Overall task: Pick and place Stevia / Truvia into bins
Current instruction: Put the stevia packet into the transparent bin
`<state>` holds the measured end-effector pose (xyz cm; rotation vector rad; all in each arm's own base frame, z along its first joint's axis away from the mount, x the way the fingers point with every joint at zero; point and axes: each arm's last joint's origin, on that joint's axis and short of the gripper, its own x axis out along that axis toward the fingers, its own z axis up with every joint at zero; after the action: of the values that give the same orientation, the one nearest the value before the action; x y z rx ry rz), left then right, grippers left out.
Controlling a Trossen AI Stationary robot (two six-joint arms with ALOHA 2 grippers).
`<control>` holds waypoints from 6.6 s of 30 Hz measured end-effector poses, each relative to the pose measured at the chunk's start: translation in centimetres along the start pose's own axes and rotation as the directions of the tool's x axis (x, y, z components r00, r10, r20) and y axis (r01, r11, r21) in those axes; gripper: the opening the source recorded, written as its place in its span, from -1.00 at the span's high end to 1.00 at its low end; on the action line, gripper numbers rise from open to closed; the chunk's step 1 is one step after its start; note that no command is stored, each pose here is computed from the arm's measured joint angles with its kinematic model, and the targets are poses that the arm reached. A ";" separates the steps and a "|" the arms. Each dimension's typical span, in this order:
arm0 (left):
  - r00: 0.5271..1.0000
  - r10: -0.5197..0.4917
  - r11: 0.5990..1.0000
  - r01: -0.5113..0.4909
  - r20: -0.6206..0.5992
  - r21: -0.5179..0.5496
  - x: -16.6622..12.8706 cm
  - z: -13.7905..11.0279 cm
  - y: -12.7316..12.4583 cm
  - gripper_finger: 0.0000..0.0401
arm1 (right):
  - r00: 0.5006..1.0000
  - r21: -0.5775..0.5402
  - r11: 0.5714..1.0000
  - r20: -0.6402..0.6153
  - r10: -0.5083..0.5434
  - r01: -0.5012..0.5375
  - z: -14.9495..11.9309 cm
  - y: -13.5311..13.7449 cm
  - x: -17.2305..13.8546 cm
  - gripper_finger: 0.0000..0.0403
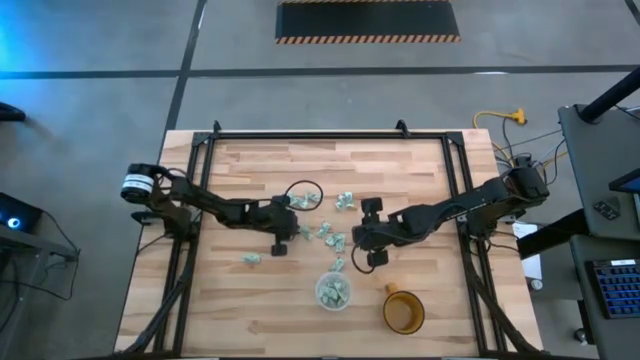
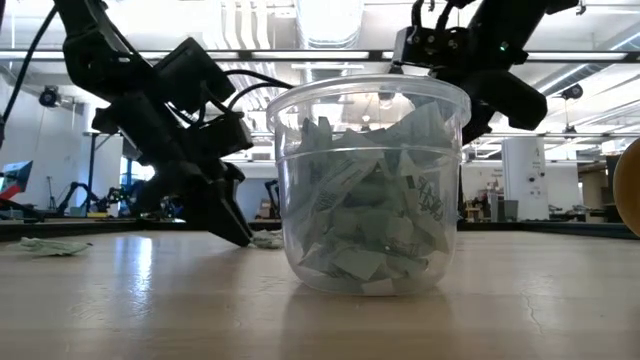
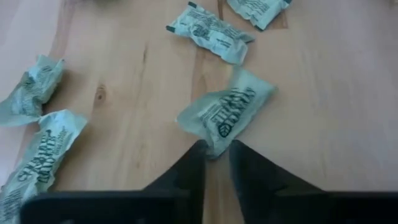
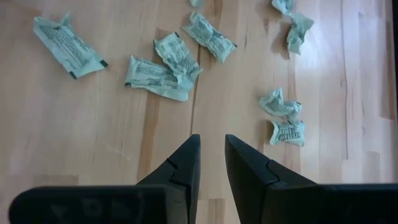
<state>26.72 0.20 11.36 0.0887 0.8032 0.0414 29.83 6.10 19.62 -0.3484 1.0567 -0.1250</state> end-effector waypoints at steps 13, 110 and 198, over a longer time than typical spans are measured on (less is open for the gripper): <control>1.000 0.017 1.000 -0.017 0.005 -0.003 -0.3 0.1 0.1 0.76 | 1.000 0.018 1.000 -0.003 0.001 -0.001 -0.1 0.0 0.0 0.68; 0.746 -0.413 0.911 0.338 0.522 0.237 -3.9 7.5 -5.4 0.73 | 0.998 0.012 0.999 0.034 0.051 -0.051 0.0 0.3 0.3 0.71; 0.972 0.150 0.989 -0.150 0.183 -0.015 -10.1 -0.8 -3.5 0.08 | 0.994 0.396 0.912 0.026 0.103 -0.105 -4.9 -12.0 11.0 0.10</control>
<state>19.13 -3.93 17.69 0.1503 0.6107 0.1745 31.76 -9.14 12.43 0.0760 1.0157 -0.2390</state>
